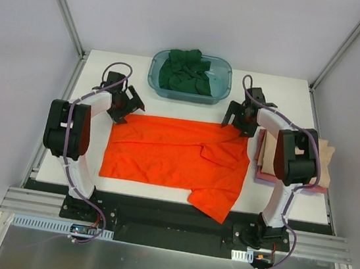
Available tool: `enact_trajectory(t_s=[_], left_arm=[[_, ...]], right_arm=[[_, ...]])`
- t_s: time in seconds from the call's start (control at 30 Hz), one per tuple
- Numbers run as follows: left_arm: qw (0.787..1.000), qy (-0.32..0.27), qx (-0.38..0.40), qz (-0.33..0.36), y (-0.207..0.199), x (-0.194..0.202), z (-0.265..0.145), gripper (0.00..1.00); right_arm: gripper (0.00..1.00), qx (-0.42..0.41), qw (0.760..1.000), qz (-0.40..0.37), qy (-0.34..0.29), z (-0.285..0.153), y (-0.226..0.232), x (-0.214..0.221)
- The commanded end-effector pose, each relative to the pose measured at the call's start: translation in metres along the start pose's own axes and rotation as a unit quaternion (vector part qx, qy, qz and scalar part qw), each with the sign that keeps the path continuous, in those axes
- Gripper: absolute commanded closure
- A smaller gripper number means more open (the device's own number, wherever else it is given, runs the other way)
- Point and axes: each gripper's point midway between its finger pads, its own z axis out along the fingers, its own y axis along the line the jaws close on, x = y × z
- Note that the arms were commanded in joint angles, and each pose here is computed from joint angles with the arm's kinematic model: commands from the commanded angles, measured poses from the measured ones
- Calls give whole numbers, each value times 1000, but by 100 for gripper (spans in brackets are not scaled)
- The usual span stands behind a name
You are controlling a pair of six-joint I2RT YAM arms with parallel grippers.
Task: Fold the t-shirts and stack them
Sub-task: Fold the flattened tshirt in 1/3 of the way, then grap the side of the flattened tshirt closest away from the robot with both arms
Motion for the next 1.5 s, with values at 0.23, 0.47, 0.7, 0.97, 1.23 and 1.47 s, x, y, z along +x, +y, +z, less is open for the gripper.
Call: enact_trajectory(t_s=[0.23, 0.47, 0.7, 0.97, 1.23, 1.47], left_arm=[[999, 1, -42, 15, 2, -36, 31, 1], [998, -50, -6, 41, -26, -59, -19, 1], [995, -97, -28, 8, 33, -3, -93, 1], [985, -116, -102, -76, 146, 94, -116, 1], [973, -159, -127, -110, 178, 103, -115, 13], [971, -121, -168, -120, 188, 114, -104, 51]], right_arm=[[4, -22, 1000, -17, -12, 24, 6, -55], [4, -48, 994, -65, -74, -32, 22, -75], [4, -47, 984, -121, -125, -106, 25, -6], [4, -62, 986, -111, -106, -119, 14, 111], [4, -68, 987, -94, -110, -121, -3, 147], [4, -52, 989, -85, -107, -119, -16, 156]])
